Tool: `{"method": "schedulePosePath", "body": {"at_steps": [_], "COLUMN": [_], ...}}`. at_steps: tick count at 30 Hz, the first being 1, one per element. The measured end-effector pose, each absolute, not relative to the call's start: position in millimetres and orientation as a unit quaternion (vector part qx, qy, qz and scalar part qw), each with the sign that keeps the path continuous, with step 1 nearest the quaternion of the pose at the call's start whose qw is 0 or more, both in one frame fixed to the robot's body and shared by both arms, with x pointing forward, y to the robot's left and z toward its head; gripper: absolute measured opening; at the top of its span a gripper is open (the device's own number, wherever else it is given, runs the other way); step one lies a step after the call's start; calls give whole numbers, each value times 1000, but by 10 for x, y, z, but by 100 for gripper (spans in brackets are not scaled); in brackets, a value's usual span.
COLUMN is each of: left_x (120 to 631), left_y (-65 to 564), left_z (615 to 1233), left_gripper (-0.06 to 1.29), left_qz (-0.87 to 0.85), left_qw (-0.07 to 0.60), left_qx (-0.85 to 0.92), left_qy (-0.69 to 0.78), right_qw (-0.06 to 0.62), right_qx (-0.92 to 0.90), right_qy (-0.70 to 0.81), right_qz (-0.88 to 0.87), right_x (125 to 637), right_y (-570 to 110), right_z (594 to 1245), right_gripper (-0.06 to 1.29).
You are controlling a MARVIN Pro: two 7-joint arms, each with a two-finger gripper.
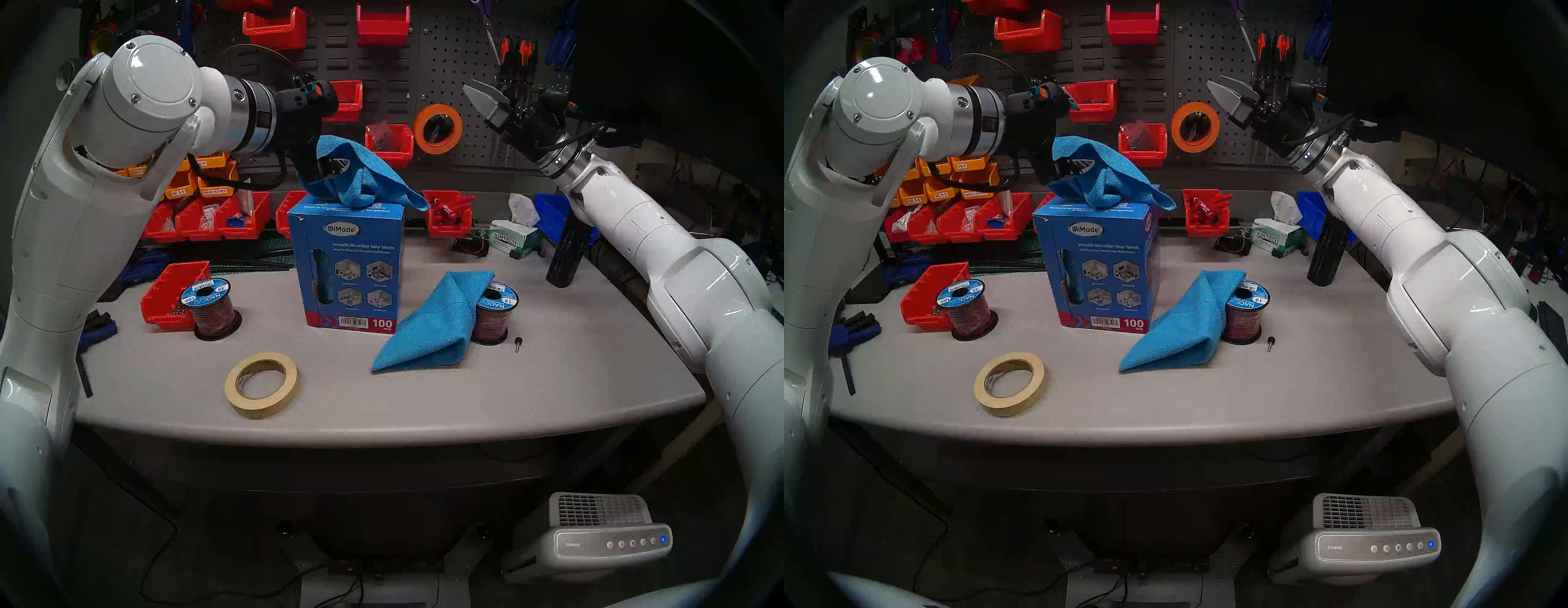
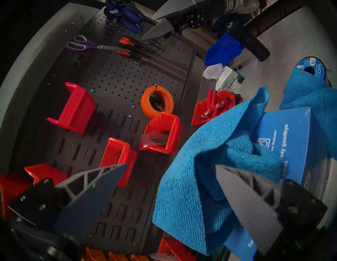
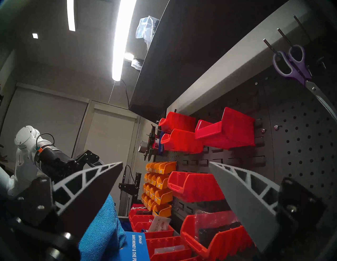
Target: Take out a shop towel
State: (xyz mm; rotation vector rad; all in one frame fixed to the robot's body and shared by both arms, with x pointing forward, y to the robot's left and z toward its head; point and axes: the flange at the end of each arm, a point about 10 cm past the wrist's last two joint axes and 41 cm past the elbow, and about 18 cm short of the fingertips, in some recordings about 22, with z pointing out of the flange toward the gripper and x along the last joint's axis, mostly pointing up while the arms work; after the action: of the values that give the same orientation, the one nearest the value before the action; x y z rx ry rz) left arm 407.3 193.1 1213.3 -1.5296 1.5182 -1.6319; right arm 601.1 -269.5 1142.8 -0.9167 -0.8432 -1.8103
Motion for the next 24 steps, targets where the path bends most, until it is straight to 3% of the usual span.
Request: {"method": "schedulePosePath", "body": {"at_steps": [24], "left_x": [3936], "left_y": [2019], "left_z": [11687], "left_gripper": [126], "left_qz": [-604], "left_qw": [241], "left_qx": [-623], "left_qy": [436], "right_qw": [401], "right_qx": [-311], "right_qy": [-350], "right_qz": [-787], "right_x": [6074], "right_y": [-2317], "right_z": [11433], "right_gripper": [124]}}
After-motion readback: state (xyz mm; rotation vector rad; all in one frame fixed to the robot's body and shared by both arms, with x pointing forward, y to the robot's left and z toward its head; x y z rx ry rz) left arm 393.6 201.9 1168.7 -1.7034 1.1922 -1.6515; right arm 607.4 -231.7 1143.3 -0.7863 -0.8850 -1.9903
